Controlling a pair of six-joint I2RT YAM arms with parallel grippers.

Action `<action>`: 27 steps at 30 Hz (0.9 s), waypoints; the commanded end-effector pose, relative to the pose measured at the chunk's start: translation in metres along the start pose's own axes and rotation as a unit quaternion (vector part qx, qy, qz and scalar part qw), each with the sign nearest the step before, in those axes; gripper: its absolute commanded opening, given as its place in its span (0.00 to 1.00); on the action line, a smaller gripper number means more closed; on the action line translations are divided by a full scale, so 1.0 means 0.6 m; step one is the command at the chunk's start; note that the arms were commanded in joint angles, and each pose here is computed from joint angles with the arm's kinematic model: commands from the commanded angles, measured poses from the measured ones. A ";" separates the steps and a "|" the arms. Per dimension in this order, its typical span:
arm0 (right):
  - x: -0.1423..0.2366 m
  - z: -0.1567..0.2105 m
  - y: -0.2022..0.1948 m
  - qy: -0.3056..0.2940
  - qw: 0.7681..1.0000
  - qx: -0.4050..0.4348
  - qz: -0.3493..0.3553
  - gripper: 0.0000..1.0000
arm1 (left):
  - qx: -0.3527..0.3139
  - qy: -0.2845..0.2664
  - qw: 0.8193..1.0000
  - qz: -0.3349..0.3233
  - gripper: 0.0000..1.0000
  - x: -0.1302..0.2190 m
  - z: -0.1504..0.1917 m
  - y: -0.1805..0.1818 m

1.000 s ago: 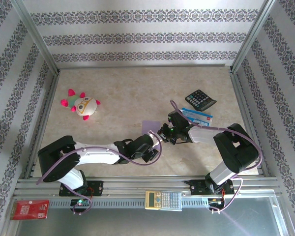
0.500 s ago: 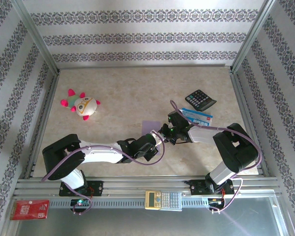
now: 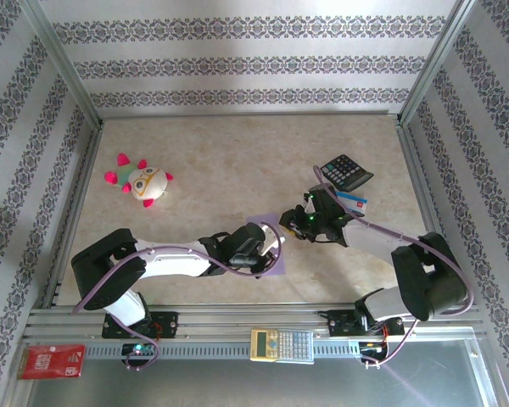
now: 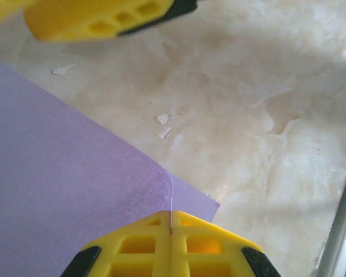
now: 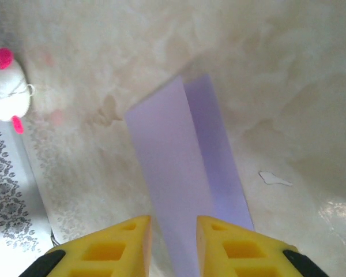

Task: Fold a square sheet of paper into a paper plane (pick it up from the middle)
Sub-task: Fold the triangle a second time at the center of the table.

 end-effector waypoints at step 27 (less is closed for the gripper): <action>-0.107 -0.024 -0.044 0.096 0.992 0.054 0.064 0.09 | 0.143 -0.042 0.987 0.062 0.00 0.020 0.012 0.066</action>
Point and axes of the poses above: each hand's point on the last joint's axis, 136 mm out from that joint toward the fingers, its own x axis back along the fingers, its own y axis along the line the jaws close on, z = x × y, the point moved 9 cm from there along x, back along the fingers, and after that the axes turned 8 degrees about -x, right-handed, at the moved point
